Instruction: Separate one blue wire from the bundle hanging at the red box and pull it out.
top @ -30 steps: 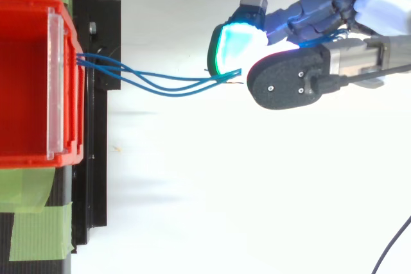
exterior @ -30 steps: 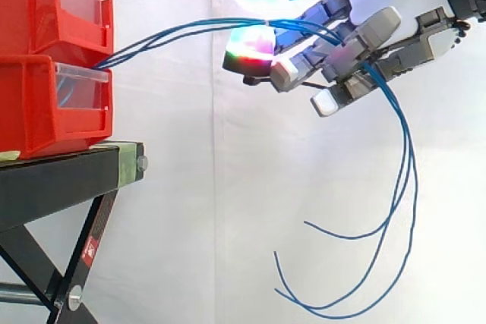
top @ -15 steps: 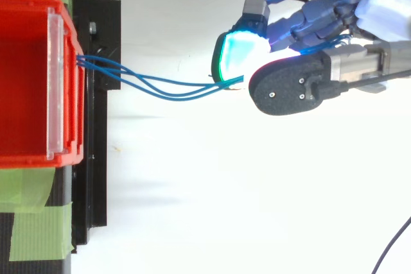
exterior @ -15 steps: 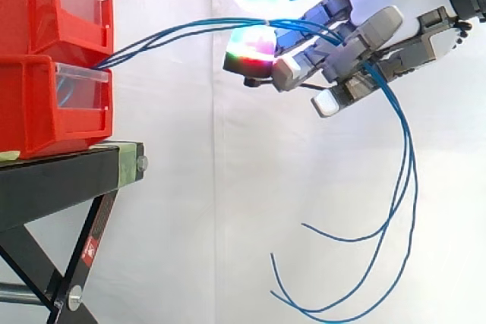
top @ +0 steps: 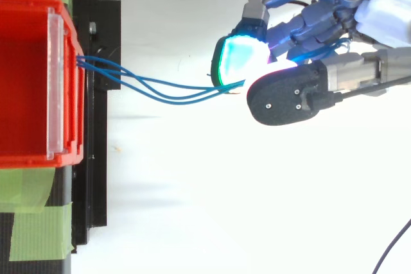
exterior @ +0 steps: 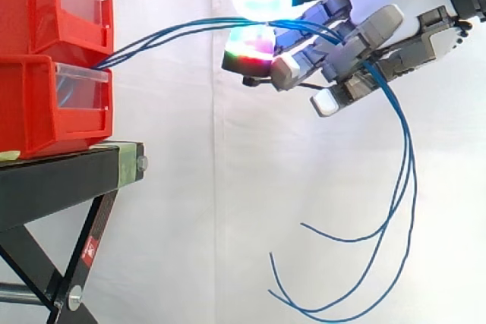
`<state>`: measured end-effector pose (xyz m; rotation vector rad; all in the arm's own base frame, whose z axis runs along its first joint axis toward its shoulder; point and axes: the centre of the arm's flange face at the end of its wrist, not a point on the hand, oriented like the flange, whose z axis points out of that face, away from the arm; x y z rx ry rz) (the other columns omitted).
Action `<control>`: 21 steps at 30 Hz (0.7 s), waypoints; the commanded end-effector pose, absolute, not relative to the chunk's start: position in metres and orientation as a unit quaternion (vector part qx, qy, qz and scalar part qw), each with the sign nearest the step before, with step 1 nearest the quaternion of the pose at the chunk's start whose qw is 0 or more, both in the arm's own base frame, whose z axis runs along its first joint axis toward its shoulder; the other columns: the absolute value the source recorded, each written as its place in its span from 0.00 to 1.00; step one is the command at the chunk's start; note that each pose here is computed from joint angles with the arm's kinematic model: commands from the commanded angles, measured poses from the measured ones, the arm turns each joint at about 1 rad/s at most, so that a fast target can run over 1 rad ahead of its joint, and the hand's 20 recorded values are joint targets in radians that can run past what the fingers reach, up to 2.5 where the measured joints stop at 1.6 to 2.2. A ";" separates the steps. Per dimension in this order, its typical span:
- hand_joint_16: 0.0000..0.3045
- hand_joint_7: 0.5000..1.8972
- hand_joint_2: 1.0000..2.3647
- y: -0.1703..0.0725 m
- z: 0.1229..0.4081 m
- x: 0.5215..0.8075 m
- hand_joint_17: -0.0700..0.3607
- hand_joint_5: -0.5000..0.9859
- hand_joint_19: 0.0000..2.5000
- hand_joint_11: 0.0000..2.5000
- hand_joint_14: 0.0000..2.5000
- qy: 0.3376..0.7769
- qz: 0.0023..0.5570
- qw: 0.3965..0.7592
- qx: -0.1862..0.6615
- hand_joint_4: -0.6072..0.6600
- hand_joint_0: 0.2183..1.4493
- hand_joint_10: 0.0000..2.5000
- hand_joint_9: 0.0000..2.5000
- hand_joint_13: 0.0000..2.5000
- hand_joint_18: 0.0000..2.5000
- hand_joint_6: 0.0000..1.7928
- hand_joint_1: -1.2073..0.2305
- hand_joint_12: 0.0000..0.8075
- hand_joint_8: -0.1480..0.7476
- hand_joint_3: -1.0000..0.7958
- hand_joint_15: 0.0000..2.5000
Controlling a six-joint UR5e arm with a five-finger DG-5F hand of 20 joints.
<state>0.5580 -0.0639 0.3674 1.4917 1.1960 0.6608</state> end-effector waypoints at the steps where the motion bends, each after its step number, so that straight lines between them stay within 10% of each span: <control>1: 0.17 0.36 0.00 -0.064 0.368 0.558 0.43 0.17 0.37 0.61 1.00 0.501 0.277 0.531 0.625 0.61 0.38 0.00 0.31 0.46 0.33 0.48 0.30 0.36 0.48 0.32 0.17; 11: 0.16 0.38 0.02 -0.064 0.368 0.558 0.42 0.17 0.39 0.61 1.00 0.500 0.278 0.530 0.626 0.58 0.42 0.00 0.32 0.46 0.34 0.49 0.32 0.35 0.48 0.51 0.17; 21: 0.12 0.38 0.02 -0.062 0.368 0.558 0.36 0.15 0.50 0.61 1.00 0.502 0.278 0.530 0.624 0.57 0.49 0.00 0.31 0.49 0.44 0.50 0.21 0.33 0.45 0.41 0.16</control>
